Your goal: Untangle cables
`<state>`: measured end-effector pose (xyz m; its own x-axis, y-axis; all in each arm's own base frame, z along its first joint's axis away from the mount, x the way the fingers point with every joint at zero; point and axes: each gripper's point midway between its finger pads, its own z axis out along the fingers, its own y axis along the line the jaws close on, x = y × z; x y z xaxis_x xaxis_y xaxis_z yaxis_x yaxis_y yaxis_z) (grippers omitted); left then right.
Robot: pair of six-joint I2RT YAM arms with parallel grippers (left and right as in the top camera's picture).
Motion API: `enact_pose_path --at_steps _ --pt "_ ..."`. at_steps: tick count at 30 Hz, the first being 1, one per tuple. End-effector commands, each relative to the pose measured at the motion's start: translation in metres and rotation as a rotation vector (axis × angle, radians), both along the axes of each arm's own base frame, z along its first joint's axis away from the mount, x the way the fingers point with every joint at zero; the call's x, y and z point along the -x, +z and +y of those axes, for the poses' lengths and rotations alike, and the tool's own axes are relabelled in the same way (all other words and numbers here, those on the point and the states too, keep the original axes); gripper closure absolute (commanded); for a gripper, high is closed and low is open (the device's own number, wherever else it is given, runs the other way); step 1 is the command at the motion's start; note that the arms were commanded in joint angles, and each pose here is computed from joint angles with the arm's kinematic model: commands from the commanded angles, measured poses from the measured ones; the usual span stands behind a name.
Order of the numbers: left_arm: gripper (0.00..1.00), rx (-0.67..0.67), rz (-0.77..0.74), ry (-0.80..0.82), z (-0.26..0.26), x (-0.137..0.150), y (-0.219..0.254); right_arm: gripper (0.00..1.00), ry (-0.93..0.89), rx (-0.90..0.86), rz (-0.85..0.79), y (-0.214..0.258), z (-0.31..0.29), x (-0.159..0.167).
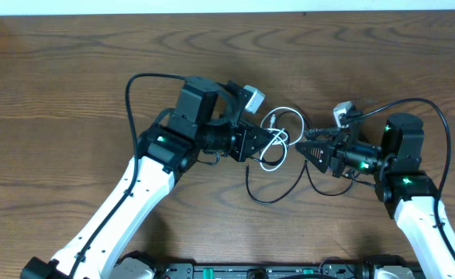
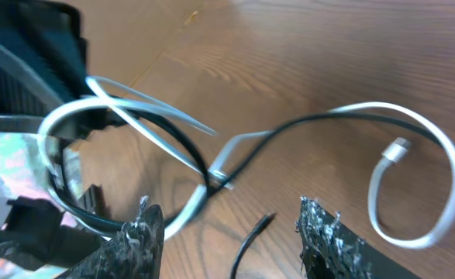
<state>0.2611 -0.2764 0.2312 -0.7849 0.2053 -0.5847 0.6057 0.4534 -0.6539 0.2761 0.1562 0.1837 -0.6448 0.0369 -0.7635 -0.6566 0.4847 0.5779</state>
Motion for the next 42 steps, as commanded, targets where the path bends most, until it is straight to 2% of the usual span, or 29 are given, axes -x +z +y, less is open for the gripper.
enact_pose_path --at_steps 1,6,11,17,27,34,42 --pt "0.92 -0.013 -0.019 -0.02 -0.004 0.001 -0.003 0.47 0.074 -0.022 -0.037 0.009 0.011 0.008" --pt "0.93 -0.103 -0.052 0.065 -0.001 -0.01 -0.015 0.46 0.103 -0.027 -0.044 0.011 0.018 0.013" --pt "0.93 -0.231 -0.054 0.261 0.011 -0.029 -0.031 0.43 0.107 -0.028 -0.048 0.012 0.019 0.013" --pt "0.93 -0.301 -0.069 0.394 0.013 -0.034 -0.037 0.44 0.087 -0.053 0.016 0.012 0.019 0.013" --pt "0.93 -0.204 -0.086 0.415 -0.018 -0.028 -0.018 0.51 0.052 -0.099 0.133 0.012 0.019 0.013" --pt "0.93 -0.209 -0.087 0.431 -0.022 -0.024 -0.019 0.52 0.083 -0.121 0.112 0.019 0.021 0.015" --pt "0.92 -0.195 -0.027 0.466 -0.025 -0.024 -0.024 0.58 0.095 -0.141 0.109 0.025 0.025 0.015"
